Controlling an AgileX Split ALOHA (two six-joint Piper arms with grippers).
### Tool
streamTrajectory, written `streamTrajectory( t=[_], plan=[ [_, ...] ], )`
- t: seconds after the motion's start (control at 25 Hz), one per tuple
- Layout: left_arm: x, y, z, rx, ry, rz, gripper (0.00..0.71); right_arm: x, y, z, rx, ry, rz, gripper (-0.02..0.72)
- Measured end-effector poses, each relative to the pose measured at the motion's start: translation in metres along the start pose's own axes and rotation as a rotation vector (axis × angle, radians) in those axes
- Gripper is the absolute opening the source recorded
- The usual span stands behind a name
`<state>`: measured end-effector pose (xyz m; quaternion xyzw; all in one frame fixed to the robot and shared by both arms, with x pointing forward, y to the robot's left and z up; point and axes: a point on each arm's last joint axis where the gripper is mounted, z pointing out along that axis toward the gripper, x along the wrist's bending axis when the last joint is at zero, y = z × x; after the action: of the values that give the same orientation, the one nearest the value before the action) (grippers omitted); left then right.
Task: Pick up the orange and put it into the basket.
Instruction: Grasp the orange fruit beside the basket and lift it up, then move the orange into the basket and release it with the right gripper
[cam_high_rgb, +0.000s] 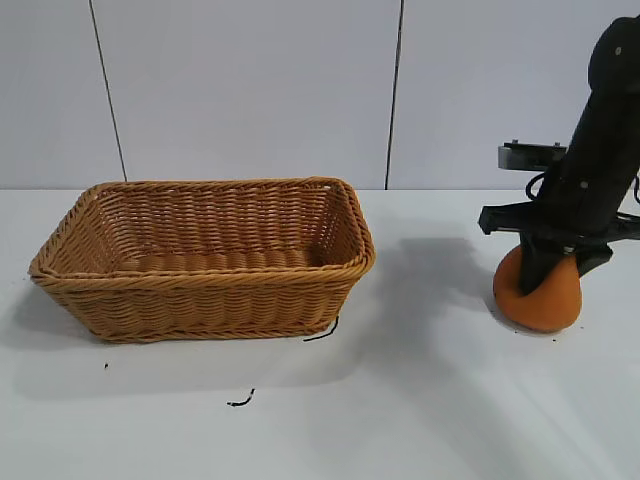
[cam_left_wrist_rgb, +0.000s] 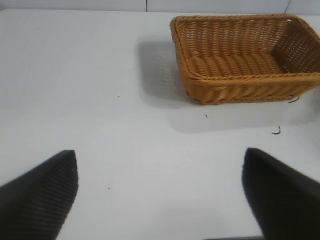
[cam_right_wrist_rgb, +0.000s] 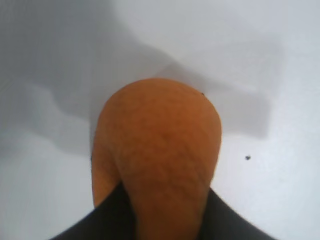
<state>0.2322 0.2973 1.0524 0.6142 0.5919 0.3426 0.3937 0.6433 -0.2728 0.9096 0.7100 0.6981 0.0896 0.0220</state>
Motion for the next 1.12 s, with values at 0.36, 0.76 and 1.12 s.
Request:
streamTrajectory(
  t=[0.36,0.76,1.12],
  plan=[
    [0.0,0.0,0.0,0.0,0.0,0.0,0.639,0.01,0.032,-0.09,-0.138,0.01,-0.042,0.087],
    [0.0,0.0,0.0,0.0,0.0,0.0,0.639,0.051,0.051,-0.152,-0.255,0.058,-0.117,0.087],
    [0.0,0.0,0.0,0.0,0.0,0.0,0.639,0.164,0.026,-0.16,-0.301,0.155,-0.345,0.087]
  ],
)
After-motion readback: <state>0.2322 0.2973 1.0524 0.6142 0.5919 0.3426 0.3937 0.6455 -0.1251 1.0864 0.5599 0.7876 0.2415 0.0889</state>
